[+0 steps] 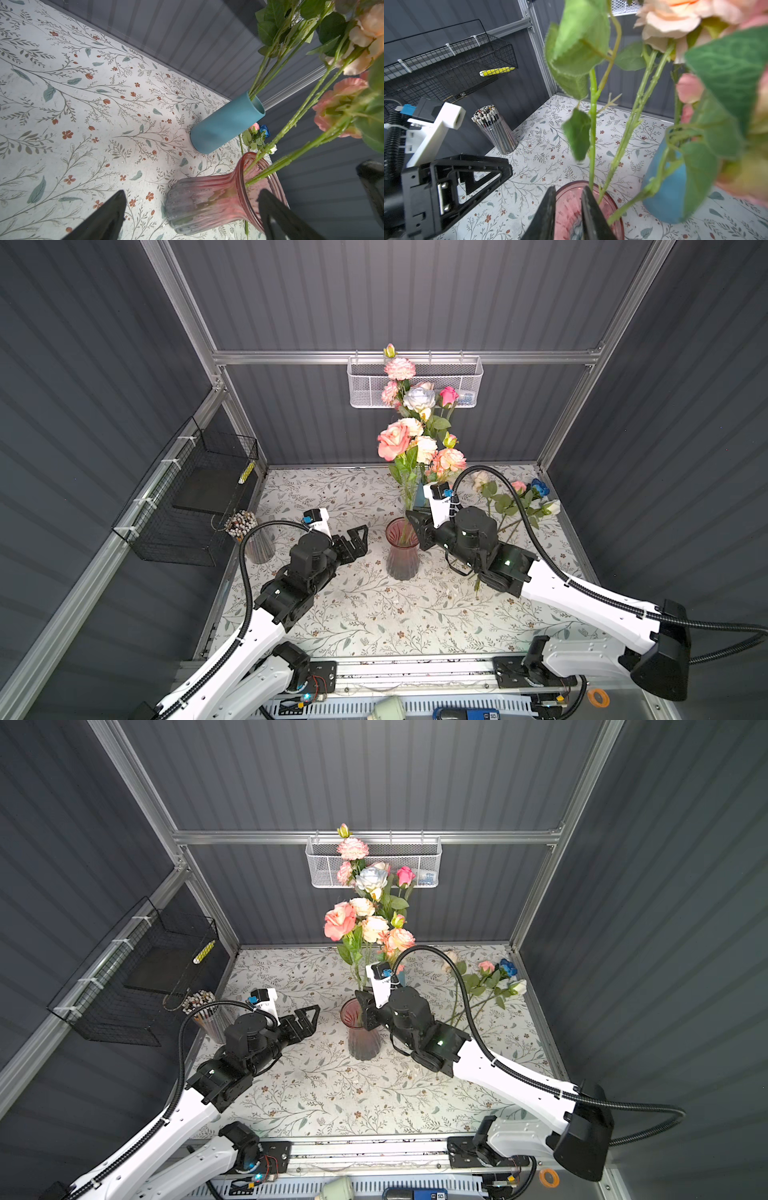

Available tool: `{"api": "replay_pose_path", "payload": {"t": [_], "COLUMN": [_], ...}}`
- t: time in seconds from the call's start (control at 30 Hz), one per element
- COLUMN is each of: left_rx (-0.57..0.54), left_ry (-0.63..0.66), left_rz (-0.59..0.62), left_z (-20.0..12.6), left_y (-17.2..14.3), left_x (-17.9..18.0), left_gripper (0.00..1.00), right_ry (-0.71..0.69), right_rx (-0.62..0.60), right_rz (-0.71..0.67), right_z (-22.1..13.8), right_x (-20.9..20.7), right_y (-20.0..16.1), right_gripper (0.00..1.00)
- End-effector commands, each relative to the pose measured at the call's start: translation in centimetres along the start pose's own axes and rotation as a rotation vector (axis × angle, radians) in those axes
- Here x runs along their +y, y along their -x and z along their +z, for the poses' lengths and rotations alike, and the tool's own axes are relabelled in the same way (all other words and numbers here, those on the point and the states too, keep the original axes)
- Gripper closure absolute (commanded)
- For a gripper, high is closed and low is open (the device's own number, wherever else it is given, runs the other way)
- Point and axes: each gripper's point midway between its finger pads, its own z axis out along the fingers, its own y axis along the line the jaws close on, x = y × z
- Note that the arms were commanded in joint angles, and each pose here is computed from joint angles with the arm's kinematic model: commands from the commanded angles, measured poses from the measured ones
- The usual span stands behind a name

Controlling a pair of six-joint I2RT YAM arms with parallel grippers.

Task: Arrange flowers in a vase
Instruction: Place the flower in the vase, then pick up the flower from the flowers.

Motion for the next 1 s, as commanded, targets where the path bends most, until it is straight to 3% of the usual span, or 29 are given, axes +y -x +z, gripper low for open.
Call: {"api": "replay_pose_path", "payload": {"t": [0.0, 0.47, 0.77, 0.97], "left_rx": [-0.006, 0.021, -0.034, -0.036], "left_ry": [-0.025, -0.095, -0.120, -0.194], "left_rz": [0.003, 0.042, 0.087, 0.103], "left_z": [0.2, 0.8, -0.8, -1.4], "left_y": [0.4, 0.1, 0.4, 0.3], "left_x": [-0.7, -2.2, -1.9, -3.0], "left_gripper": [0.01, 0.01, 0.01, 0.01], "right_ry": [0.005, 0.115, -0.052, -0.260], "right_rx": [-0.019, -0.100, -0.092, -0.092], "right_rz": [0.011, 0.053, 0.022, 0.026], "right_z": [-1.0, -5.7, -8.8, -12.1], "right_x": [0.3, 3.0, -1.1, -6.5], "right_y": [0.7, 3.5, 2.7, 1.7], "right_gripper": [0.75, 0.73, 0.68, 0.65]}}
